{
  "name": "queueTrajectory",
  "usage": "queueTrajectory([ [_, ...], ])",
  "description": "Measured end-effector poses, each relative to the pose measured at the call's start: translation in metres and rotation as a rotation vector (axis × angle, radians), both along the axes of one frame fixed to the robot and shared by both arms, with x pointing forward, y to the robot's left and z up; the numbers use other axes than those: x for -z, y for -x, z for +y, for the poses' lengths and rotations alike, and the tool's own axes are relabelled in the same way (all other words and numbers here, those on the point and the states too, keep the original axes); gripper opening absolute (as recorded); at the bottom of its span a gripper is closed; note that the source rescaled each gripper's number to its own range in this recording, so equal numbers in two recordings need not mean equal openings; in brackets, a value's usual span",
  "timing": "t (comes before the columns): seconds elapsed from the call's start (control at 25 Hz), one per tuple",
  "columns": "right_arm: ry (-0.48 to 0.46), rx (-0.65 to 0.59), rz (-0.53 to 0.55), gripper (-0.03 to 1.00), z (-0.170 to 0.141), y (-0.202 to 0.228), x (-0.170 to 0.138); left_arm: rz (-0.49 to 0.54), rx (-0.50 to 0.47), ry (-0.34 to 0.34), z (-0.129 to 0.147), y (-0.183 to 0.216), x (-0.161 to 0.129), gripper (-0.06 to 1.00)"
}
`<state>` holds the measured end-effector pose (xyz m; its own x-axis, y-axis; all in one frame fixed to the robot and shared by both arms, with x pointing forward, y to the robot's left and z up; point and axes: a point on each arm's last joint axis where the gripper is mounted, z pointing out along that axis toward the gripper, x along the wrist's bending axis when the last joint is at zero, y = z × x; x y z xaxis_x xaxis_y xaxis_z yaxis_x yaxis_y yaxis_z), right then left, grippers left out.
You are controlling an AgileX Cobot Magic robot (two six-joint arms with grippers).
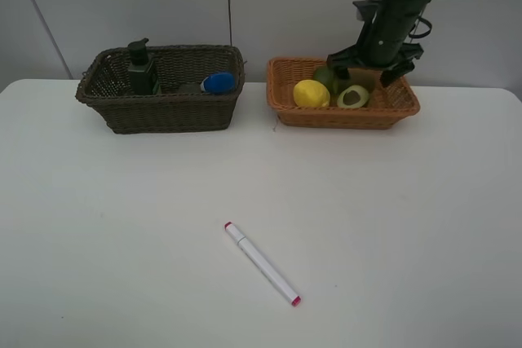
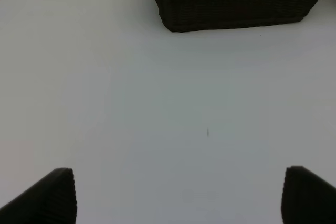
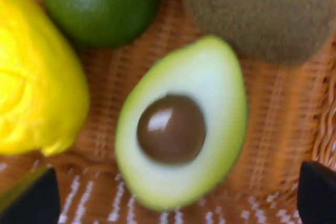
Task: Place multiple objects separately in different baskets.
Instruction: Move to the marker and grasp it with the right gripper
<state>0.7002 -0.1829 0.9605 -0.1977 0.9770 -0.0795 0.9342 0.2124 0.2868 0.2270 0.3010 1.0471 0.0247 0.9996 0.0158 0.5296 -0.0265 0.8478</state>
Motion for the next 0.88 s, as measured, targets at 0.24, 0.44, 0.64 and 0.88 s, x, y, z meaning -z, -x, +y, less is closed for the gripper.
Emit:
queueTrajectory([
  [0.24,-0.055,0.031,0.117,1.00,0.005,0.027,-0.040,0.000,0.000,0.000,0.000,0.000,0.000,1.00],
  [0.44,-0.083,-0.030,0.109,1.00,0.029,0.067,-0.073,0.000,0.000,0.000,0.000,0.000,0.000,1.00],
  [0.64,-0.042,-0.196,0.186,1.00,0.066,0.146,-0.078,0.000,0.000,0.000,0.000,0.000,0.000,1.00],
  [0.88,0.009,-0.366,0.375,1.00,0.109,0.229,-0.022,0.000,0.000,0.000,0.000,0.000,0.000,1.00],
])
